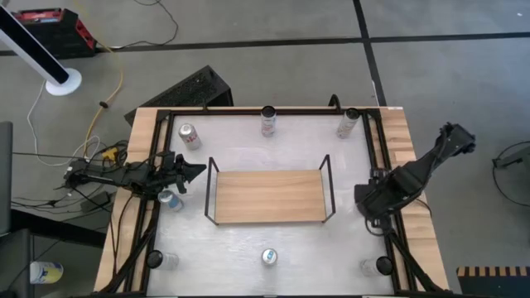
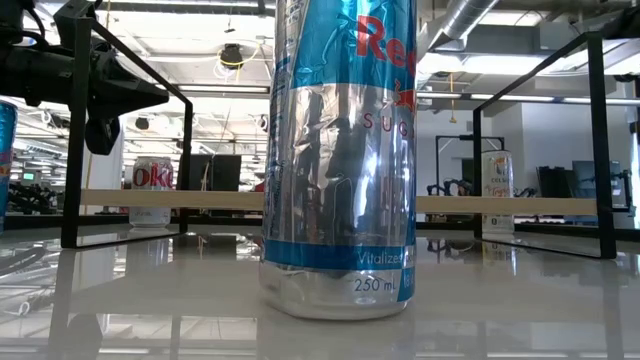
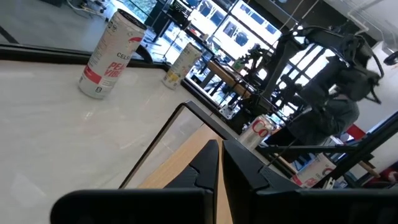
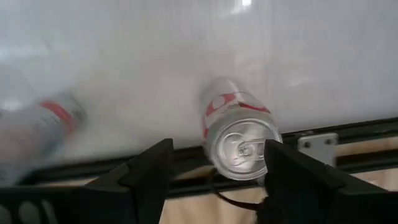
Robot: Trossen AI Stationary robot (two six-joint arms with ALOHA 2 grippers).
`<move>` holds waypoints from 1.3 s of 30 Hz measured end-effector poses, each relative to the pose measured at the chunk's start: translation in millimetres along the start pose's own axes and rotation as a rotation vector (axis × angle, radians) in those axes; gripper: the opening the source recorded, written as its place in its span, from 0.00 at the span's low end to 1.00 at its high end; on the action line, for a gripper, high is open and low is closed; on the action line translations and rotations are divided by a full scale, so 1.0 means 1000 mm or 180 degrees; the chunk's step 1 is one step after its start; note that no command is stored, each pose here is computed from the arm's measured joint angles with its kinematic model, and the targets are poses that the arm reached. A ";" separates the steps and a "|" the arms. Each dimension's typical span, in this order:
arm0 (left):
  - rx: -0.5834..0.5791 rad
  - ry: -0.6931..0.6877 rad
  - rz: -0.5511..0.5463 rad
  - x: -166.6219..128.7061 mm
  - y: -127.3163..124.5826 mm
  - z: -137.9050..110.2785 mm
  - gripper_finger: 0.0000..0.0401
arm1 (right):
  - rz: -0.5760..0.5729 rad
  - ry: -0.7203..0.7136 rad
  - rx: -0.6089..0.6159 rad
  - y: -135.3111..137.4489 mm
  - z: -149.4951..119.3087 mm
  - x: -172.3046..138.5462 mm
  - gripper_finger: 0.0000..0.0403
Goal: Place canned beverage on shelf
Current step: Put the bottom red silver soda can on the shelf
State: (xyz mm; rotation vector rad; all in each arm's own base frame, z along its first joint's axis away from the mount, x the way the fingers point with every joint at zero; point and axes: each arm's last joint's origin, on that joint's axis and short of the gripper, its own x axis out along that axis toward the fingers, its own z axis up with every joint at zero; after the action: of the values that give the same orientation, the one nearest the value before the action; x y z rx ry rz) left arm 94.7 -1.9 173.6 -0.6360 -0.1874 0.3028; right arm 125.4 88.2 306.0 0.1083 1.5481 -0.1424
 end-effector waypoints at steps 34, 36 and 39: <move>0.0115 -0.0003 0.0002 0.000 0.000 0.000 0.01 | 0.0166 0.0034 0.3282 -0.034 -0.033 0.021 0.77; 0.0113 -0.0001 0.0002 0.000 0.000 0.000 0.01 | 0.0154 -0.0035 0.3304 -0.034 -0.032 0.021 0.77; 0.0112 -0.0002 0.0001 0.000 0.000 0.000 0.01 | 0.0153 -0.0070 0.3350 -0.034 -0.032 0.021 0.77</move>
State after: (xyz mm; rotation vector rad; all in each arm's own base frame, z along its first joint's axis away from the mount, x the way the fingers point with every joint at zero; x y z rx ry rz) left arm 94.7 -1.9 173.6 -0.6011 -0.1821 0.3061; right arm 89.0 59.4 284.9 0.9619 1.3046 -0.9051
